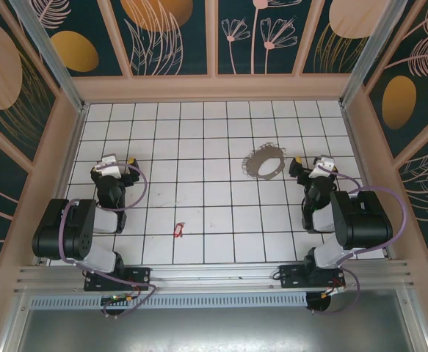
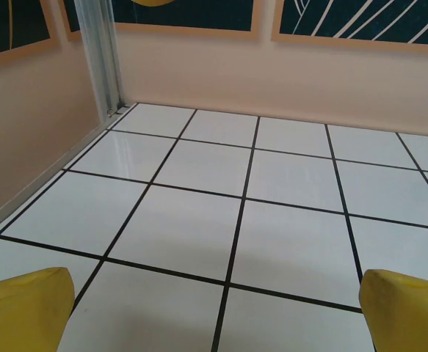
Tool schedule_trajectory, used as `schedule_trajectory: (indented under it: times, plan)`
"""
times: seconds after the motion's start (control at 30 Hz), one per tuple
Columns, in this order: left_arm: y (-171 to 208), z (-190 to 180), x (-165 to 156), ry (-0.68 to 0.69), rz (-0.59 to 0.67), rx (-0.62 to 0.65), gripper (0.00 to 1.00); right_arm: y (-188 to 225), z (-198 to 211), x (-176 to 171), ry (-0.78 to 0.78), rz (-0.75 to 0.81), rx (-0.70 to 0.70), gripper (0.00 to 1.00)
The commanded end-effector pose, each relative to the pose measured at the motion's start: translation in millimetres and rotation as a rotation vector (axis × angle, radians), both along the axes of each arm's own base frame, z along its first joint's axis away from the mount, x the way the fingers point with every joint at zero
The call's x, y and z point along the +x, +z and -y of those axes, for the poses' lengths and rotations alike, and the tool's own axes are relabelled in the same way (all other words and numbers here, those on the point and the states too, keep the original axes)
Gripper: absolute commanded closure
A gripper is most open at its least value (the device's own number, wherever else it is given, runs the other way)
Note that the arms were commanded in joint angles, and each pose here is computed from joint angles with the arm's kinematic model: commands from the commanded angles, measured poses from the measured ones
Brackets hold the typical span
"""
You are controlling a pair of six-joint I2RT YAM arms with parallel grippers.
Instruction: Put the keys on the keyring
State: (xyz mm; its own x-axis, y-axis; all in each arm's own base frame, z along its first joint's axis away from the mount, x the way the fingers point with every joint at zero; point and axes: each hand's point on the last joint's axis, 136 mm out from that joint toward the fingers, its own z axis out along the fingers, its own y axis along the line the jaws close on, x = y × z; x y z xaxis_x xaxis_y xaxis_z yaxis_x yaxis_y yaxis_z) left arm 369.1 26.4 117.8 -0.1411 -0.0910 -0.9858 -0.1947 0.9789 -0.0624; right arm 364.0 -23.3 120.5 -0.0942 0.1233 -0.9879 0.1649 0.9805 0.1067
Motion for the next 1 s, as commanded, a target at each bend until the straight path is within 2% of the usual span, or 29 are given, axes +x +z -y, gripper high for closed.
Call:
schedule_trajectory:
  times: [0.0, 0.97]
  plan:
    - [18.7, 0.4, 5.1, -0.009, 0.067, 0.010, 0.01, 10.0, 2.6, 2.8, -0.025, 0.038, -0.016, 0.01]
    - [19.2, 0.3, 5.3, -0.009, 0.069, 0.010, 0.01, 9.1, 4.6, 4.4, -0.023, 0.033, 0.001, 0.01]
